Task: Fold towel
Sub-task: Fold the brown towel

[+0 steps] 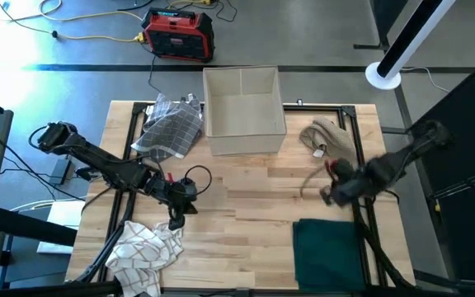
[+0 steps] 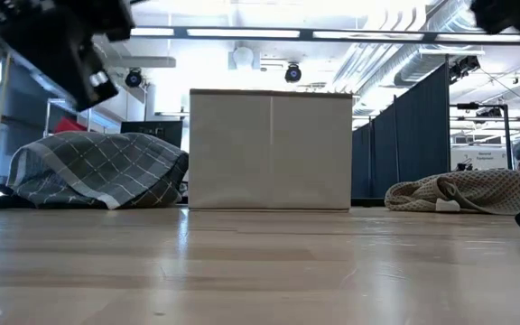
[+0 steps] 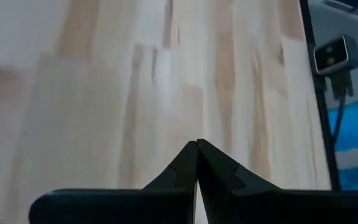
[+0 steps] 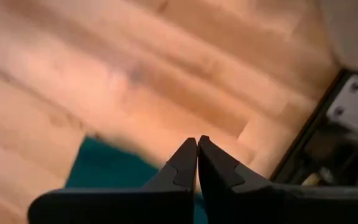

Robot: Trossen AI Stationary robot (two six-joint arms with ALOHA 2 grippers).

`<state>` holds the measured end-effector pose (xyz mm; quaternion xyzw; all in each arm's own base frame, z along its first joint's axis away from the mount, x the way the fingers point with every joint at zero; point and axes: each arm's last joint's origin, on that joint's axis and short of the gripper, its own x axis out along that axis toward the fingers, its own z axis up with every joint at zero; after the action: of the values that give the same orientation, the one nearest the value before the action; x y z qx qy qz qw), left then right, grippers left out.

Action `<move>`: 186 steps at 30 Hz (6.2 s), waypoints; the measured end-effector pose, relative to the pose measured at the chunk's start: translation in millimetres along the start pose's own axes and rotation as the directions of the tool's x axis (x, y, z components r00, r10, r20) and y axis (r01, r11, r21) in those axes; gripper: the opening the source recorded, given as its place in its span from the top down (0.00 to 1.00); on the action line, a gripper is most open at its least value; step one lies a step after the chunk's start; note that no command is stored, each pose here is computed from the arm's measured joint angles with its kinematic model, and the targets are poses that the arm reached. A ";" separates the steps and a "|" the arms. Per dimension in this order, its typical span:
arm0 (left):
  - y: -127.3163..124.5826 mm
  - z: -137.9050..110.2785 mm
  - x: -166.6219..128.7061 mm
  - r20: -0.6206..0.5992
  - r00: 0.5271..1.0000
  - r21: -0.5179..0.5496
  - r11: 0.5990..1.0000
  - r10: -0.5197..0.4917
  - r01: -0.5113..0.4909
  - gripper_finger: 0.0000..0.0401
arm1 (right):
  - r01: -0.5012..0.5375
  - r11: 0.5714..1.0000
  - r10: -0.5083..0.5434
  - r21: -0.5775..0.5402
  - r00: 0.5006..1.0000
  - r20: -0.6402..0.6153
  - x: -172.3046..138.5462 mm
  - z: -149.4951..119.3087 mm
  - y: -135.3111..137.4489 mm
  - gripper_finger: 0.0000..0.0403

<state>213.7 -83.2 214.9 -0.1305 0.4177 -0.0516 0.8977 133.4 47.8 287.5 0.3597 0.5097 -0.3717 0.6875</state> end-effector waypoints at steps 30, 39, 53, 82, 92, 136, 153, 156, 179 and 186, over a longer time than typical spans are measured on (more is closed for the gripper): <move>15.7 8.0 -0.3 0.041 0.995 -0.046 0.995 0.095 -0.093 1.00 | 0.393 0.876 -0.441 -0.280 0.888 -0.132 98.7 160.3 -54.7 0.61; 15.7 7.8 -0.3 0.039 0.995 -0.081 0.993 0.093 -0.090 1.00 | 0.344 0.894 -0.380 -0.286 0.922 -0.081 125.0 161.7 -66.0 0.49; 8.1 4.2 -0.1 0.009 1.000 -0.118 0.993 0.026 -0.025 1.00 | 0.346 0.918 -0.370 -0.194 0.923 -0.108 146.5 150.3 -86.0 0.94; 28.3 19.3 -1.0 0.099 0.991 -0.118 0.990 0.087 -0.076 1.00 | -0.426 0.800 0.487 -0.423 0.872 0.042 -104.3 81.8 61.3 0.98; 28.4 18.9 -0.9 0.092 0.992 -0.072 0.995 0.081 -0.074 1.00 | -0.456 0.513 0.695 -0.728 0.718 0.040 -106.2 101.4 190.3 0.98; 26.6 12.3 -0.6 0.027 0.997 -0.035 0.997 0.071 -0.070 1.00 | -0.103 0.802 0.045 -0.589 0.993 -0.112 37.6 61.4 72.3 0.55; 25.6 11.3 -0.5 0.040 0.993 -0.017 0.993 0.113 -0.113 1.00 | -0.085 0.274 0.108 -0.958 0.993 -0.057 137.1 -4.2 113.6 0.59; 25.9 10.9 -0.5 0.035 0.993 -0.011 0.993 0.115 -0.115 1.00 | -0.096 0.299 0.045 -0.949 0.995 -0.086 154.5 -5.4 116.6 0.60; 27.1 2.4 -0.9 -0.049 0.990 -0.028 0.990 0.134 -0.135 1.00 | -0.529 0.388 0.516 -0.755 0.803 -0.298 81.1 65.1 122.8 0.99; 26.1 2.2 -0.9 -0.049 0.990 -0.072 0.988 0.130 -0.133 1.00 | -0.500 0.658 0.458 -0.563 0.860 -0.228 145.6 80.3 69.4 1.00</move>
<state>214.4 -57.5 209.7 -0.1350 0.4466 0.0206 0.8843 258.8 -11.1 172.4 0.2543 0.5104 0.0170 0.8213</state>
